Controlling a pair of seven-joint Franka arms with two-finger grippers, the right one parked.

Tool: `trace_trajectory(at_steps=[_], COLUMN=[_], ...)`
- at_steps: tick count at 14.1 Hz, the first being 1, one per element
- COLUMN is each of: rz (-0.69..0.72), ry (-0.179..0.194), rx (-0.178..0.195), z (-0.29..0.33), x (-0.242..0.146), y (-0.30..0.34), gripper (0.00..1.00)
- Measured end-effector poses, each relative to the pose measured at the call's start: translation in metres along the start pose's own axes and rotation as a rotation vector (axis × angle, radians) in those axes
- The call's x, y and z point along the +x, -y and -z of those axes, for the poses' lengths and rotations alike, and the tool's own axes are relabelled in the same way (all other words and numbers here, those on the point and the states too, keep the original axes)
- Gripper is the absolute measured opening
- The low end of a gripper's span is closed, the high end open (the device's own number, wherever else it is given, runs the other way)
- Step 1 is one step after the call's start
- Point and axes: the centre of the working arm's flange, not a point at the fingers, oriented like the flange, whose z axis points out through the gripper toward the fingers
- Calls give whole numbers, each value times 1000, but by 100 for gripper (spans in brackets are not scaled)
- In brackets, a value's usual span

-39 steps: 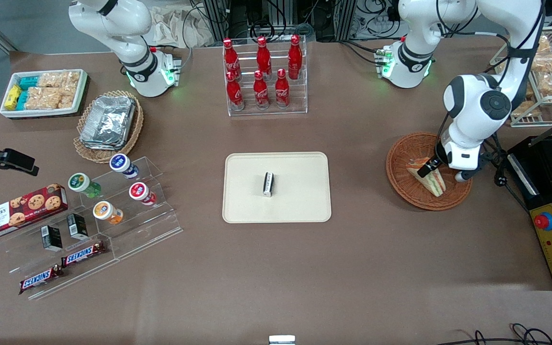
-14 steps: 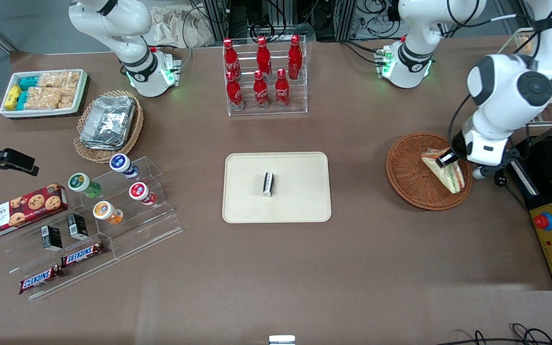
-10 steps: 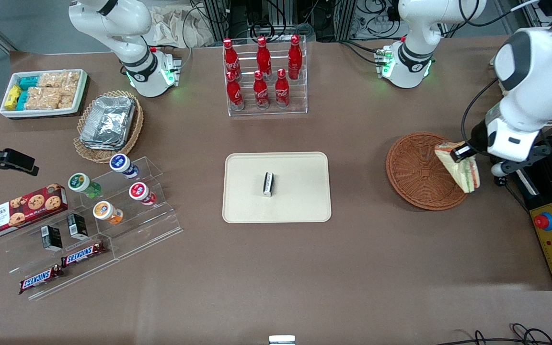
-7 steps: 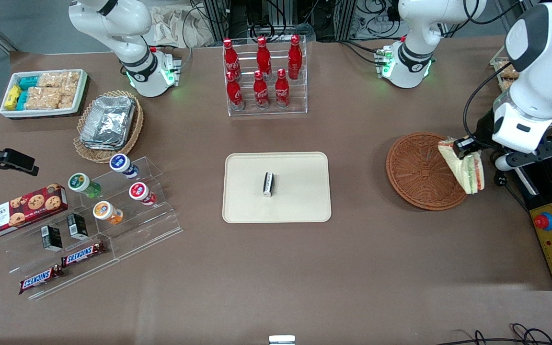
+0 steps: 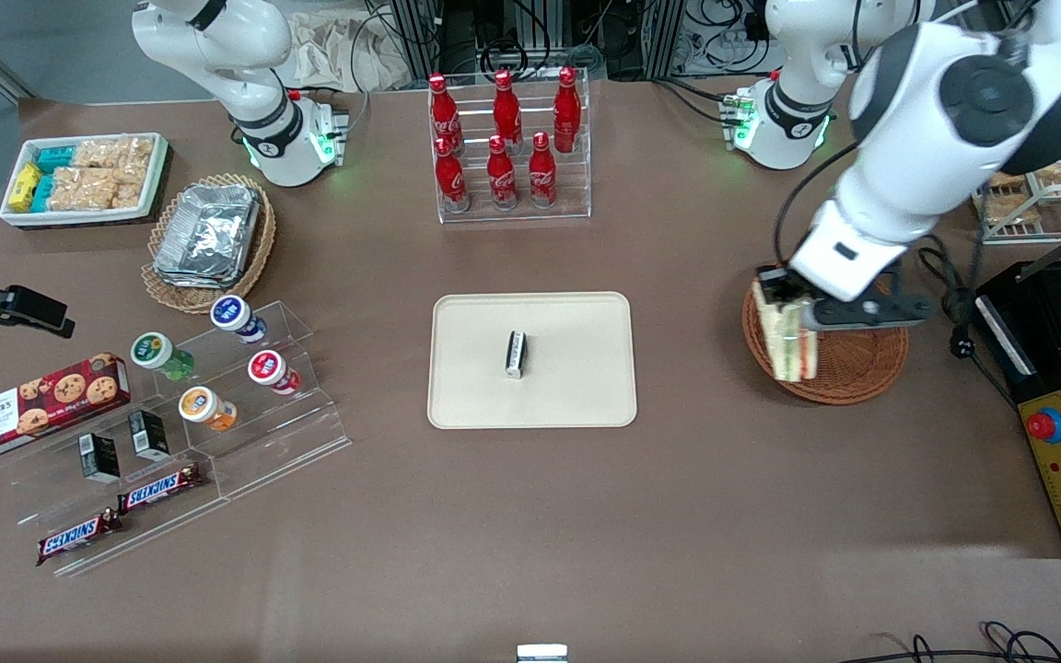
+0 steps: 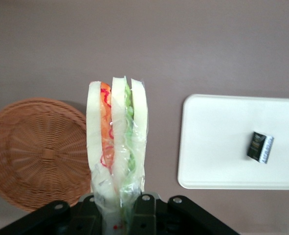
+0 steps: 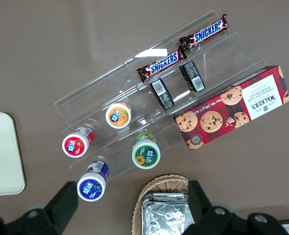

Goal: Place sandwich from basket to tray
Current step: 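Carry the sandwich with the left gripper over the white tray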

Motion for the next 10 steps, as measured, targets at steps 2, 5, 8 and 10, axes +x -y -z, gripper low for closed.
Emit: trace_trajectory(at_steps=[2,5,8,10], rz=[-2,-3,-43,-53], ry=[-3,1,-6,-21], rx=[-18,-49,-5,-1], z=[-16,-51,-95,-124], x=[-5,-10,-19,-33], y=[-33,-77,-110,-132], gripper=[17,17,17,17])
